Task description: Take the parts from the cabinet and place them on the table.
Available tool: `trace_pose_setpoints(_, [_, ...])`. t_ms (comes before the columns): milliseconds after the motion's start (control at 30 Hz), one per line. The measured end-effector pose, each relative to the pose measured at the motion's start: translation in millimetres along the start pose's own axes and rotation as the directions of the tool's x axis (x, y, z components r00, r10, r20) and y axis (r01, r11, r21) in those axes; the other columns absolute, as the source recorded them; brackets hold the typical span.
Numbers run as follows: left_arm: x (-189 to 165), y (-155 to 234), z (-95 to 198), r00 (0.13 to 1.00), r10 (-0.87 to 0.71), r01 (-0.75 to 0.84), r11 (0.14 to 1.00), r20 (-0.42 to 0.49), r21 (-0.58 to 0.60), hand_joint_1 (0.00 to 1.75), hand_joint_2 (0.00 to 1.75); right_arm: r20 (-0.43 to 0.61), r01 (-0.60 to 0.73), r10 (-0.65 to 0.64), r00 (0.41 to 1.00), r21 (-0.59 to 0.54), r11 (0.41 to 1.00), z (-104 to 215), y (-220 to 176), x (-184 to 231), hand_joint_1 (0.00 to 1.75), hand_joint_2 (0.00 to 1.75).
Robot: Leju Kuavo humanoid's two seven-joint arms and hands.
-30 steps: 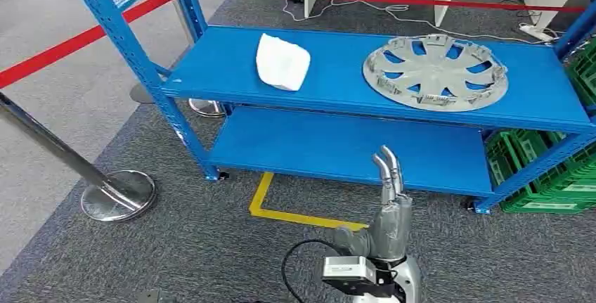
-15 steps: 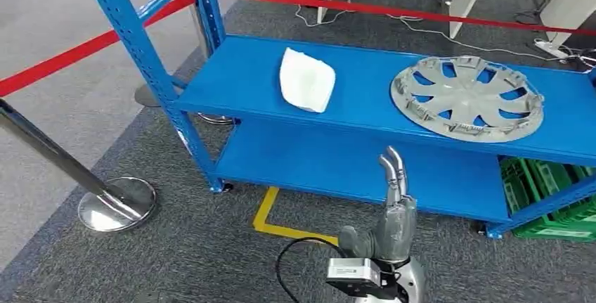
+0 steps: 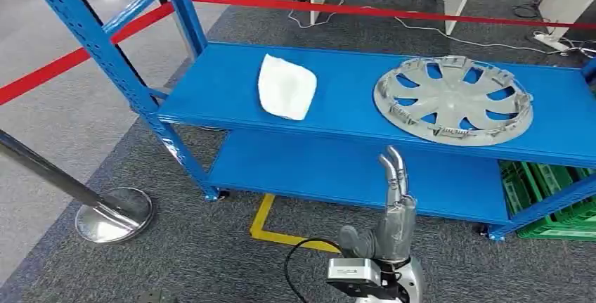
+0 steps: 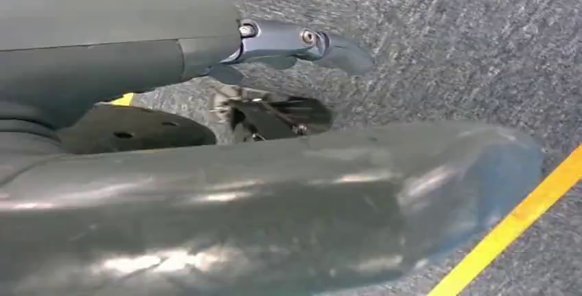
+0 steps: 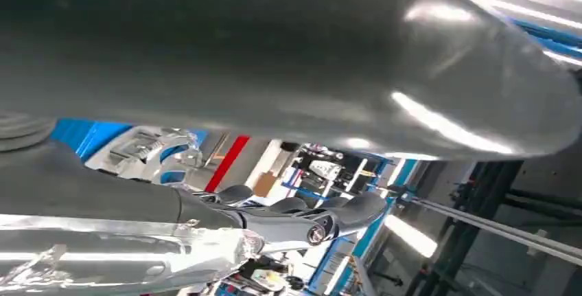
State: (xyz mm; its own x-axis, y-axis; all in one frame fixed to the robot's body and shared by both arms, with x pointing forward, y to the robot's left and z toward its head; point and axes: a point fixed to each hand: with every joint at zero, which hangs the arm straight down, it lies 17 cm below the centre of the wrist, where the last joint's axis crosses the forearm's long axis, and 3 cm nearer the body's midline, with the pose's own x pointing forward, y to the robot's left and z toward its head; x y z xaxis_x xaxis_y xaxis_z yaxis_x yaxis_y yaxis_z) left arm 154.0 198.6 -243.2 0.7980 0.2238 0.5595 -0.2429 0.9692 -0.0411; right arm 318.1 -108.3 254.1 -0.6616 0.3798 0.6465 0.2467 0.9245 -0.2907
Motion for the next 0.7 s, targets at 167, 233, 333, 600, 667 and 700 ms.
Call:
trace_pose_setpoints(167, [-1.1, -1.0, 0.6, 1.000, 0.002, -0.002, 1.000, -0.002, -0.003, 0.00, 0.00, 0.000, 0.000, 0.000, 1.000, 0.000, 1.000, 0.0, 0.0, 0.1, 0.00, 0.00])
trace_pose_setpoints(233, [-0.8, -3.0, 0.9, 1.000, 0.006, -0.006, 1.000, -0.002, -0.012, 0.00, 0.00, 0.001, -0.001, 0.001, 1.000, -0.001, 1.000, -0.2, -0.4, 0.2, 0.00, 0.00])
trace_pose_setpoints(333, [-0.9, -5.6, 1.4, 1.000, 0.012, -0.012, 1.000, -0.002, -0.025, 0.00, 0.00, 0.000, -0.001, 0.001, 1.000, 0.000, 1.000, -0.2, -0.5, -0.2, 0.00, 0.00])
trace_pose_setpoints(600, [-1.9, -5.9, 1.5, 1.000, 0.021, -0.021, 0.999, -0.010, -0.031, 0.00, 0.00, -0.002, -0.001, 0.001, 1.000, 0.000, 1.000, -0.1, -0.4, -0.4, 0.00, 0.00])
trace_pose_setpoints(667, [-5.6, -4.7, 1.5, 0.999, 0.018, -0.019, 1.000, -0.030, -0.023, 0.00, 0.00, -0.005, 0.000, 0.000, 1.000, 0.000, 1.000, 0.2, -0.4, -0.9, 0.00, 0.00])
trace_pose_setpoints(700, [-5.5, -2.9, 0.5, 0.999, 0.014, -0.015, 1.000, -0.035, -0.013, 0.00, 0.00, -0.005, 0.000, 0.000, 1.000, 0.000, 1.000, 0.0, -0.3, -0.9, 0.00, 0.00])
